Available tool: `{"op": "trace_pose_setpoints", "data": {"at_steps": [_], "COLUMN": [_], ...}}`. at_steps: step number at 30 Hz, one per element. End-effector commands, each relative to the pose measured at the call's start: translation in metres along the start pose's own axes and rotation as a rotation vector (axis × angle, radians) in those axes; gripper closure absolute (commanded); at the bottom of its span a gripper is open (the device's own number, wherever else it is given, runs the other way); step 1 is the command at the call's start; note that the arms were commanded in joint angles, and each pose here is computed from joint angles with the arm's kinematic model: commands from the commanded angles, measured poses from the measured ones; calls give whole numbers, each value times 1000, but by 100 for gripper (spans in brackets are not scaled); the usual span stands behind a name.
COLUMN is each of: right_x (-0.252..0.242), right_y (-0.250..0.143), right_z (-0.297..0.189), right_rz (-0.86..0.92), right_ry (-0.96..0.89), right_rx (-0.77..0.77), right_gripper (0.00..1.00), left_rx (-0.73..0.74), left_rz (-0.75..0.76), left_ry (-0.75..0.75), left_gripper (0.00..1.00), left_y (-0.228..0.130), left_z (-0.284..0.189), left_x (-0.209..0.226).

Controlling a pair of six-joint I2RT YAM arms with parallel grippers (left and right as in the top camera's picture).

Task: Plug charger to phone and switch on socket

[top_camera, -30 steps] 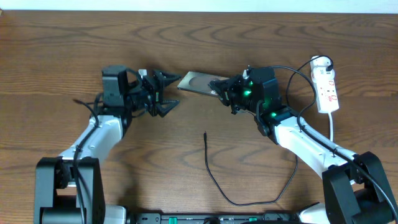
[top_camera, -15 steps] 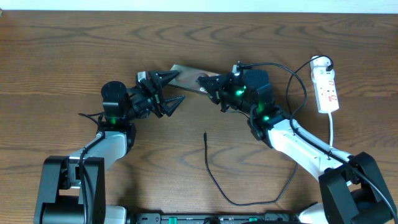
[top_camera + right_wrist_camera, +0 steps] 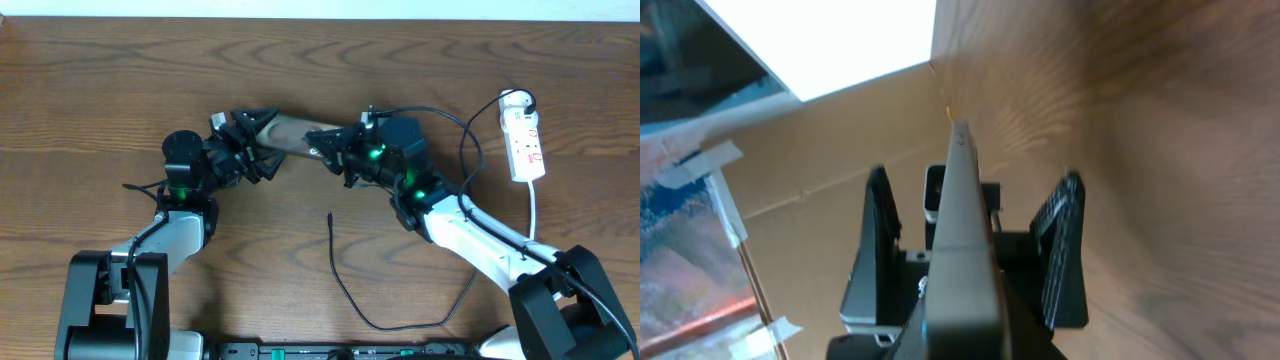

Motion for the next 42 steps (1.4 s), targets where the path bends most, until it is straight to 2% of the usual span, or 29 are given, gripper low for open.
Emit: {"op": "trace_pose_setpoints", "data": {"at_steps": [1, 12, 16, 19, 21, 37, 42], "right_x": [15, 15, 15, 15, 15, 16, 21], "right_y": [-9, -10, -10, -11, -12, -26, -34], "right_z": [3, 3, 3, 4, 4, 13, 16], "right_rz": [-23, -51, -55, -56, -61, -146, -100], "right_ry": [45, 46, 46, 46, 44, 47, 79], "right_rx": [18, 13, 11, 10, 4, -41, -49], "right_gripper": [99, 99, 99, 99, 99, 99, 99], "left_rx": [-32, -54, -67, -67, -67, -64, -78], "left_rz": [21, 45, 122, 165, 164, 127, 74], "left_ry": [-10, -8, -11, -9, -9, -9, -15], "left_gripper": [13, 14, 26, 43, 48, 48, 48], "left_y": [2, 4, 6, 5, 5, 5, 7], "left_z": [-1, -1, -1, -1, -1, -1, -1], "left_x": [-1, 0, -1, -1, -1, -1, -1]}}
Point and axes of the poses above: each gripper's point midway between its finger pads, its own z axis out along the fingers, its own x axis along the line the jaws close on, y = z × x, the point moved 7 cm from there along -z, back along the fingers, and after that the axes turned 4 degrees about -z, right-handed, at the moved point
